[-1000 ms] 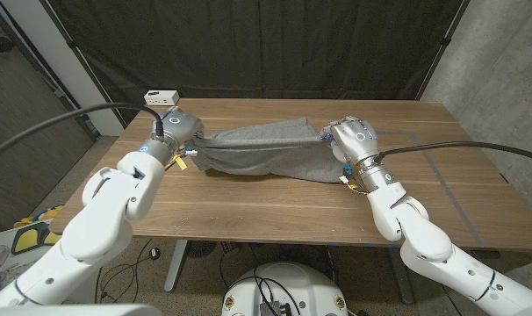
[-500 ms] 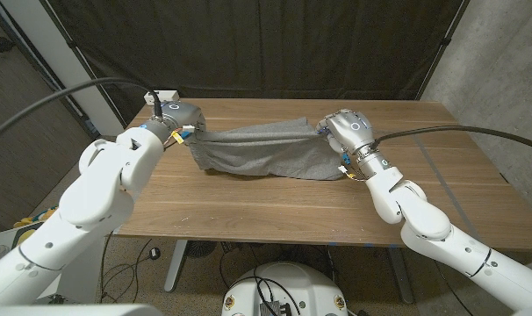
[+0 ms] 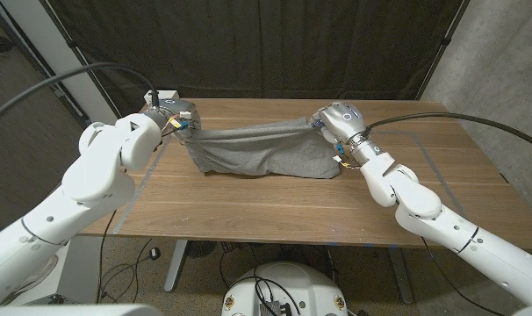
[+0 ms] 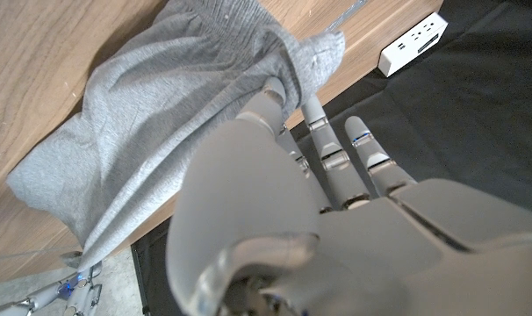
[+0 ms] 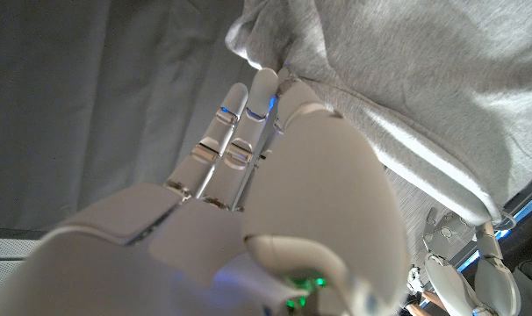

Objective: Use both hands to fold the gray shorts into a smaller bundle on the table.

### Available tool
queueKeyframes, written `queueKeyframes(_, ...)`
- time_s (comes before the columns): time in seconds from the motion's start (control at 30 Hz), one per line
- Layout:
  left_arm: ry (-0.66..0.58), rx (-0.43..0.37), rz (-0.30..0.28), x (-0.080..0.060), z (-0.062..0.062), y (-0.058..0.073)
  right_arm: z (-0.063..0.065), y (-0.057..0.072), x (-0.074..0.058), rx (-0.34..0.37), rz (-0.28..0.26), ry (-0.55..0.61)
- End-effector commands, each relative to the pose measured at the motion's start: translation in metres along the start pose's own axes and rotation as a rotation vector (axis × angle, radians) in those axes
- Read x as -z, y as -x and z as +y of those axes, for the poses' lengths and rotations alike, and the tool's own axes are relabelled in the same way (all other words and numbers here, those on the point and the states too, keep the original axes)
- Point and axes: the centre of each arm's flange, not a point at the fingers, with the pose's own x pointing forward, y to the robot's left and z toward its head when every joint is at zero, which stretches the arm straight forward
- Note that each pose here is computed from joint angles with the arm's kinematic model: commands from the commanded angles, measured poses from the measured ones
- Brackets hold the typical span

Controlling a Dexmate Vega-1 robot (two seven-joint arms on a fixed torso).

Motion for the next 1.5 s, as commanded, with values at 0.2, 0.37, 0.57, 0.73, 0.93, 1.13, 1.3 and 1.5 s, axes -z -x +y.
queueKeyframes(0.2, -0.053, -0.077, 0.062, 0.009, 0.009, -0.017, 0.008, -0.036, 0.013, 0.015, -0.002, 0.007)
queueKeyframes(0.37, -0.063, -0.122, 0.054, 0.004, 0.013, -0.023, 0.011, -0.045, 0.017, 0.011, 0.004, 0.011)
queueKeyframes(0.57, -0.094, -0.133, 0.057, -0.004, 0.017, -0.035, 0.017, -0.057, 0.022, 0.02, 0.006, 0.017)
queueKeyframes(0.73, -0.109, -0.129, 0.069, -0.006, 0.02, -0.043, 0.019, -0.066, 0.023, 0.019, 0.001, 0.024)
queueKeyframes(0.93, -0.145, -0.129, 0.089, -0.008, 0.019, -0.052, 0.025, -0.082, 0.023, 0.009, -0.013, 0.033)
queueKeyframes(1.13, -0.174, -0.12, 0.112, -0.008, 0.014, -0.061, 0.032, -0.096, 0.022, -0.001, -0.026, 0.044)
queueKeyframes(1.3, -0.203, -0.128, 0.129, -0.007, 0.011, -0.068, 0.037, -0.106, 0.024, -0.009, -0.027, 0.045)
queueKeyframes(1.5, -0.239, -0.127, 0.151, -0.008, 0.006, -0.077, 0.041, -0.116, 0.027, -0.012, -0.02, 0.06)
